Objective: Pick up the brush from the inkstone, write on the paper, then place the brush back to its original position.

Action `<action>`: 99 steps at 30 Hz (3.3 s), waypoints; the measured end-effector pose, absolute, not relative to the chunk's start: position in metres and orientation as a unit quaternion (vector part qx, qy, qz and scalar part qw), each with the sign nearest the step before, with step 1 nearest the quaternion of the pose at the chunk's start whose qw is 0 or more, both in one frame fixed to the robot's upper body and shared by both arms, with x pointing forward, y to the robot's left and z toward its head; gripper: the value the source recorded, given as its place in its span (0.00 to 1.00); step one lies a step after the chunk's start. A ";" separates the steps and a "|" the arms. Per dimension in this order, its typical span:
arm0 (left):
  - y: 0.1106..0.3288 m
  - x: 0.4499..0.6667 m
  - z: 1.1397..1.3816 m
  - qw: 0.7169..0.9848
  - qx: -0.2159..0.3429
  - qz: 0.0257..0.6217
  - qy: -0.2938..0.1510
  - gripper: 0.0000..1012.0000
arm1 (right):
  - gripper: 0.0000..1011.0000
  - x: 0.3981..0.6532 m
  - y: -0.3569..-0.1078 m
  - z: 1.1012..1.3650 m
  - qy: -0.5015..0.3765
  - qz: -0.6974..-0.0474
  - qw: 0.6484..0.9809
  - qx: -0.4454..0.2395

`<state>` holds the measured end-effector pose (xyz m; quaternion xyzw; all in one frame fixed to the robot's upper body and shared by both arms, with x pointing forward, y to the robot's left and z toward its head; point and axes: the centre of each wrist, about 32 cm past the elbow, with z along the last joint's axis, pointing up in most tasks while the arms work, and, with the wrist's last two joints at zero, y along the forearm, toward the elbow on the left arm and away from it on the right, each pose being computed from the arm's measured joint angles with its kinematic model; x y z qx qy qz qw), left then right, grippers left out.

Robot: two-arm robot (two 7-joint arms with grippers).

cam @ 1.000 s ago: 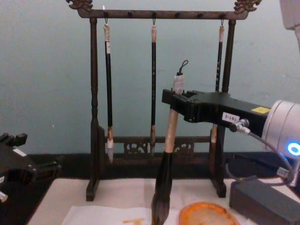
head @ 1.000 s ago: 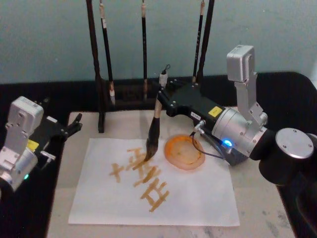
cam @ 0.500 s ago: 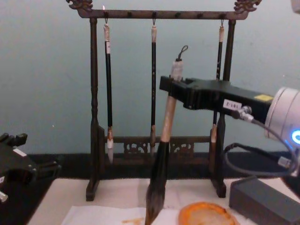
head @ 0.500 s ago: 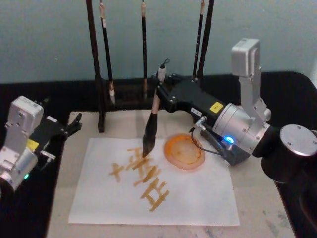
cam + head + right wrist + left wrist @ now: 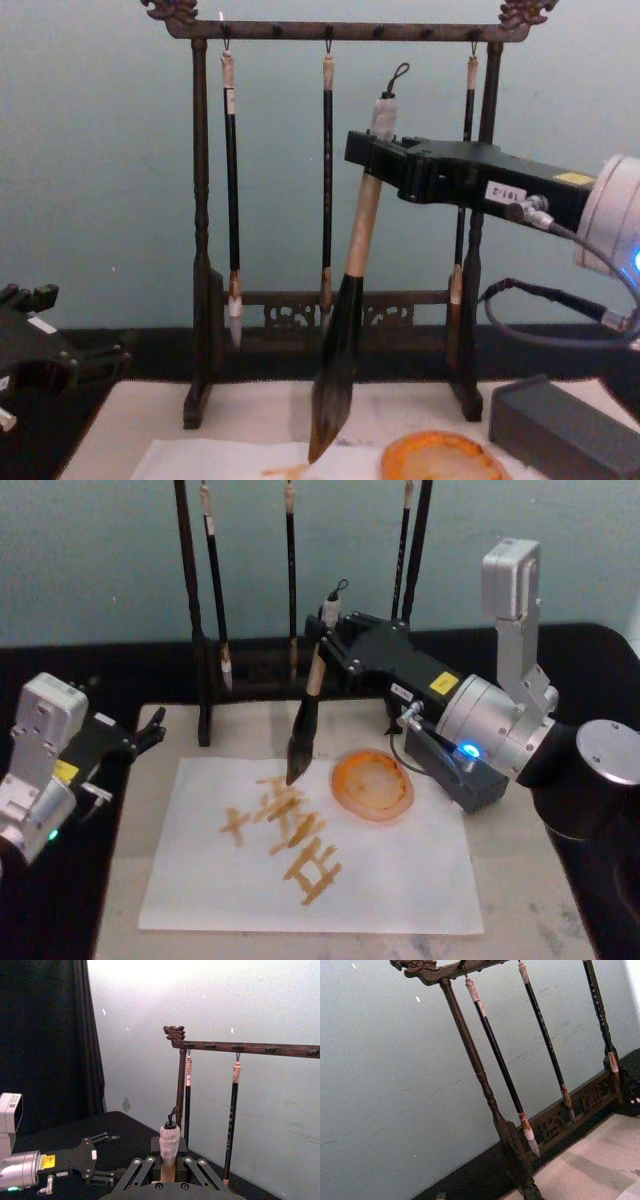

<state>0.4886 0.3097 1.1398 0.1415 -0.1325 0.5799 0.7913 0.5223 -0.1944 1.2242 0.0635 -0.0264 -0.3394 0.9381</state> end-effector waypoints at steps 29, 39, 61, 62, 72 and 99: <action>0.310 0.489 1.140 0.791 0.141 0.580 -0.132 1.00 | 0.17 0.522 -0.194 1.224 -0.026 -0.340 0.938 0.063; 0.310 0.489 1.140 0.791 0.141 0.580 -0.132 1.00 | 0.17 0.522 -0.205 1.239 0.010 -0.347 0.933 0.098; 0.310 0.489 1.140 0.791 0.141 0.580 -0.132 1.00 | 0.17 0.483 -0.273 1.237 0.199 -0.459 0.843 0.197; 0.310 0.489 1.140 0.791 0.141 0.580 -0.132 1.00 | 0.17 0.482 -0.275 1.235 0.208 -0.463 0.838 0.200; 0.310 0.489 1.140 0.791 0.141 0.580 -0.132 1.00 | 0.17 0.484 -0.303 1.215 0.312 -0.502 0.774 0.227; 0.310 0.489 1.140 0.791 0.141 0.580 -0.132 1.00 | 0.17 0.534 -0.305 1.180 0.434 -0.501 0.716 0.218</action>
